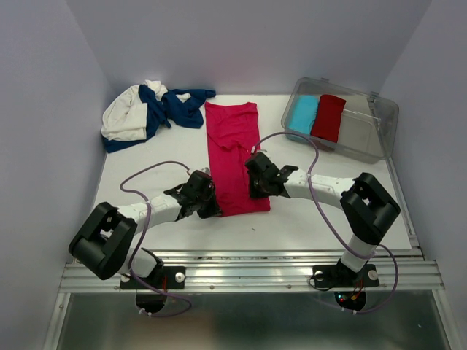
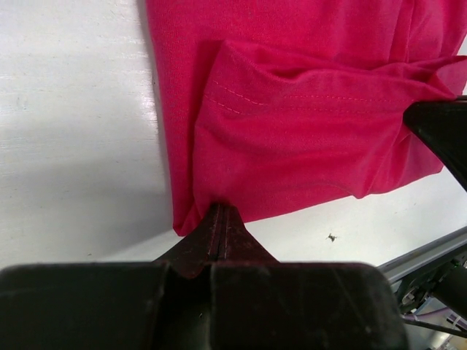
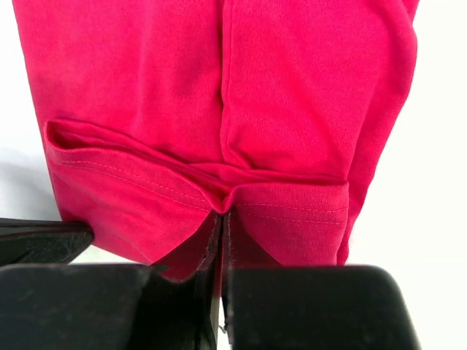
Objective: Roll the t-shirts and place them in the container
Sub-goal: Roll the T-shirt to the center of the board.
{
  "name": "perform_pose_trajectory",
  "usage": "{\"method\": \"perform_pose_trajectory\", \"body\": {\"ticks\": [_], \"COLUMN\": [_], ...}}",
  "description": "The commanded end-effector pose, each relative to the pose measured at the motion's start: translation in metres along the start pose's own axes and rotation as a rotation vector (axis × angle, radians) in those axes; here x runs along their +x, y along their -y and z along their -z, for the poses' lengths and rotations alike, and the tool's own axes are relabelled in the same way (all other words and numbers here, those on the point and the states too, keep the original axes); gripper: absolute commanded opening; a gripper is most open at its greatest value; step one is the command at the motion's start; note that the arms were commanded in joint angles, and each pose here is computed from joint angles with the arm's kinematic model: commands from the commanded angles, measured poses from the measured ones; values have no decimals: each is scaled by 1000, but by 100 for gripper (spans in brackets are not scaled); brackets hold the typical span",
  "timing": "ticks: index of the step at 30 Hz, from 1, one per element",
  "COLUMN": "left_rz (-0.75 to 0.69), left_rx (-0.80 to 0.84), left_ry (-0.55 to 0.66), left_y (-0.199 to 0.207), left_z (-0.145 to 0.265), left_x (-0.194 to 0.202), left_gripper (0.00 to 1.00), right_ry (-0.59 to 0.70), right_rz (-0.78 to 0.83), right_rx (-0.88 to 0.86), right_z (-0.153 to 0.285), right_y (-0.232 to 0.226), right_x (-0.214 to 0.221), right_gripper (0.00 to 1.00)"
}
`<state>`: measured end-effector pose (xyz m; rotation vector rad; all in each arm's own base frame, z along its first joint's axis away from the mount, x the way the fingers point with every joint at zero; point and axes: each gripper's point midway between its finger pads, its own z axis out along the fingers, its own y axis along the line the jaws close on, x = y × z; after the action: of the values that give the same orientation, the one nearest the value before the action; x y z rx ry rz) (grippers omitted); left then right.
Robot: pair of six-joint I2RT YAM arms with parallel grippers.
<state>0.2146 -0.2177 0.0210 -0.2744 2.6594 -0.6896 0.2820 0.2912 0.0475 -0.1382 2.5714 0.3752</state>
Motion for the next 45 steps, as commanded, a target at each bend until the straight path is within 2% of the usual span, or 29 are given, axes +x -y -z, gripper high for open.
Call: {"method": "perform_pose_trajectory", "body": {"ticks": [1, 5, 6, 7, 11, 16, 19, 26, 32, 36, 45], "left_rz": [-7, -9, -9, -11, -29, -40, -43, -43, -57, -46, -30], "left_rx": [-24, -28, -24, -20, 5, 32, 61, 74, 8, -70, -116], "left_ry": [-11, -16, -12, -9, 32, 108, 142, 151, 123, 93, 81], "left_y": [-10, -11, -10, -9, 3, 20, 33, 51, 41, 20, 2], "left_z": [-3, -3, -2, -1, 11, 35, 44, 31, 4, -13, -14], "left_x": [7, 8, 7, 6, -6, -27, -38, -54, -56, -50, -39], "left_gripper": [0, 0, 0, 0, 0, 0, 0, 0, 0, 0, 0], "right_ry": [113, 116, 115, 117, 148, 188, 161, 117, 89, 52, -9], "right_rz": [-31, -33, -33, -32, -31, -27, -10, -6, 19, 30, 66], "right_rx": [-17, -6, -3, -4, 7, 27, -11, 29, 70, 105, 158], "right_z": [10, 7, 6, 7, 20, 38, 41, 28, 20, 11, -13], "right_y": [-16, -15, -15, -16, -13, -2, -8, 3, 18, 31, 48], "right_x": [-35, -37, -37, -38, -46, -54, -49, -34, -23, -11, 10], "right_gripper": [5, 10, 20, 24, 27, 26, 25, 23, 22, 21, 21]}}
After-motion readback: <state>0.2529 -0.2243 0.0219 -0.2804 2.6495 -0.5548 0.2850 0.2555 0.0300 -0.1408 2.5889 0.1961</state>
